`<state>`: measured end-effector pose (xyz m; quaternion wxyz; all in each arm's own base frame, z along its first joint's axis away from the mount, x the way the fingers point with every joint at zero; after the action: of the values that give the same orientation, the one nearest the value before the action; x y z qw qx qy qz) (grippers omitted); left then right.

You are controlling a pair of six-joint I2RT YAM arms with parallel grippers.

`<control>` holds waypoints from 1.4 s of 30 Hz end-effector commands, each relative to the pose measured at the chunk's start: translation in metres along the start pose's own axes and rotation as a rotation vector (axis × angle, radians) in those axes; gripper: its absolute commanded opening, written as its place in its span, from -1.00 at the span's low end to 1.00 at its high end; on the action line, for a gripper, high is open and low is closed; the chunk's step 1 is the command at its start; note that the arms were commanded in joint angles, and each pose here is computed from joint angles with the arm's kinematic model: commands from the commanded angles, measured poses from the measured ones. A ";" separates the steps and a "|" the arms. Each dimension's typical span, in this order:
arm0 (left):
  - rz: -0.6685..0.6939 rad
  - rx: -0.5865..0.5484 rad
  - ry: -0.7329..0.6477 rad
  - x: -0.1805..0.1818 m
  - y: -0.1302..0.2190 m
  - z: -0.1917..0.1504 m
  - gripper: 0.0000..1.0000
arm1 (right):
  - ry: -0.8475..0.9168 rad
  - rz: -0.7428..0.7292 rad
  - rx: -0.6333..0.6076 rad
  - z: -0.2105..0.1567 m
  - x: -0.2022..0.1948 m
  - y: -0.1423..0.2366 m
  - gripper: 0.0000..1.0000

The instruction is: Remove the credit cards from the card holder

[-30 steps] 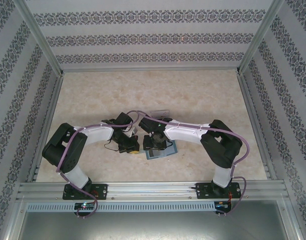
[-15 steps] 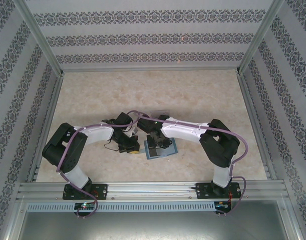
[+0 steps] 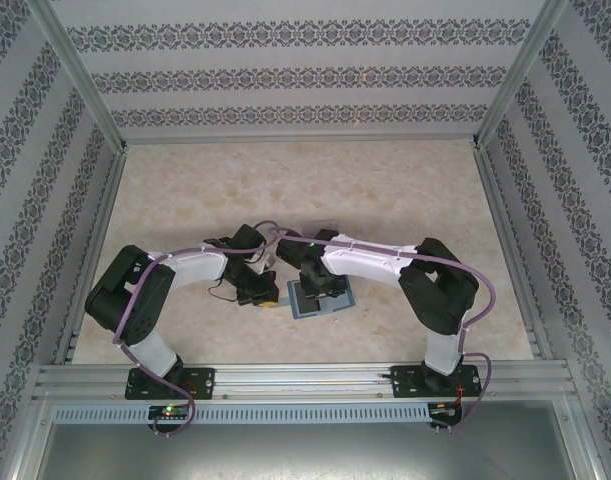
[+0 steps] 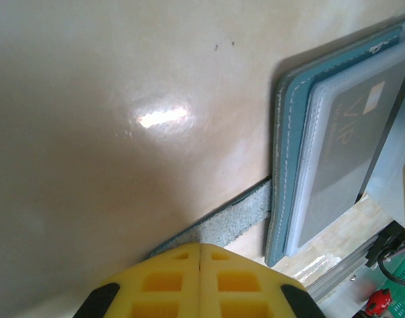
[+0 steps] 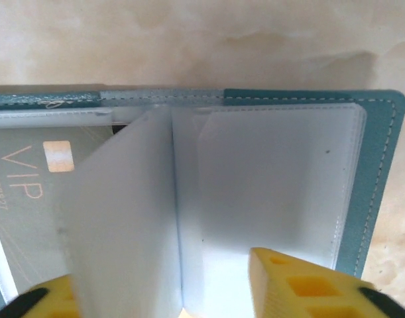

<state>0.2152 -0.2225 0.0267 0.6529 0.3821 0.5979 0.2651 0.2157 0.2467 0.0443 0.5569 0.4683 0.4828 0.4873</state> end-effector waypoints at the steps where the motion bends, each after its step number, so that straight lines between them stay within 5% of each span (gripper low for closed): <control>1: 0.088 0.036 0.004 0.018 -0.005 -0.010 -1.00 | 0.007 -0.022 -0.019 0.001 -0.011 0.007 -0.34; 13: 0.132 0.063 0.020 0.030 -0.006 -0.023 -1.00 | 0.000 -0.009 0.001 -0.001 -0.024 0.003 -0.79; 27: 0.145 0.044 0.023 0.025 0.004 -0.020 -1.00 | -0.019 -0.070 0.003 -0.002 -0.057 -0.005 -0.40; 42: 0.105 -0.075 0.004 -0.008 0.034 0.010 -0.93 | -0.042 0.041 -0.024 0.005 -0.055 0.015 -0.44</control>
<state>0.2209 -0.2079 0.0420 0.6431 0.3988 0.5747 0.3116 0.2145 0.1904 0.0539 0.5697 0.4770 0.4682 0.4781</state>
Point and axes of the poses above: each hand's point on the last joint's axis, 136 mm out from that joint toward the fingers, its own y axis back along the fingers, its own x axis along the line the jaws close on, z = x × y, the point moved 1 cm from there along y, back along the fingers, and after that the axes turned 12 degrees about -y, right-handed, at the moved point
